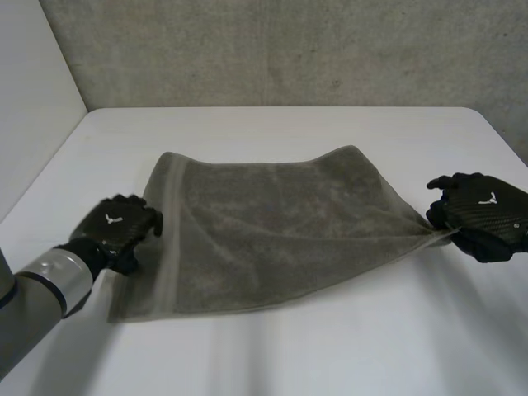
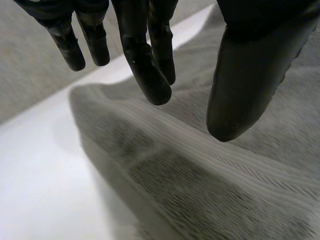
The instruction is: Fold the towel.
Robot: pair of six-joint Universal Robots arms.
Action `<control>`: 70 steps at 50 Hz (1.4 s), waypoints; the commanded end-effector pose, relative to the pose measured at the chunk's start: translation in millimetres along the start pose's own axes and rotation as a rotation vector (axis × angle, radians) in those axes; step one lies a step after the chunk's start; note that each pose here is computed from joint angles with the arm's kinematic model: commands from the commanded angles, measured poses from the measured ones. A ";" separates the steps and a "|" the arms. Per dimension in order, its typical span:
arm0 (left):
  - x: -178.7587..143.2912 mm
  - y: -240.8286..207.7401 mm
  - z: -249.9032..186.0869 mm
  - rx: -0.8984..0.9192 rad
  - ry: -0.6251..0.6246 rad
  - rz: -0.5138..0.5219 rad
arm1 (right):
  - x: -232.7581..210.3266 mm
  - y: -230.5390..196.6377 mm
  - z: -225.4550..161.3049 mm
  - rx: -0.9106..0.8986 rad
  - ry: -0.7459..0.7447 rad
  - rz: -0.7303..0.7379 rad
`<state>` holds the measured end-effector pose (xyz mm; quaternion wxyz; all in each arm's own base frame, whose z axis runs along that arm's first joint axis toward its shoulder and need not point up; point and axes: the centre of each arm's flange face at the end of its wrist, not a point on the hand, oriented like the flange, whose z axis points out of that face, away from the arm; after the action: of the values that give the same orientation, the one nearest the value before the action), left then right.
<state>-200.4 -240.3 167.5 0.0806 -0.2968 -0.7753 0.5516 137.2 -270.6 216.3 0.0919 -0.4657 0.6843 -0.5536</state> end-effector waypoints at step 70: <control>25.5 44.5 -5.2 -0.160 0.109 -0.040 | -12.9 15.7 4.8 -0.018 -0.050 0.050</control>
<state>-201.2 -210.0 124.8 0.1102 -0.3156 -0.8180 0.4681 138.6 -265.7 197.2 0.1171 -0.4635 0.6972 -0.5342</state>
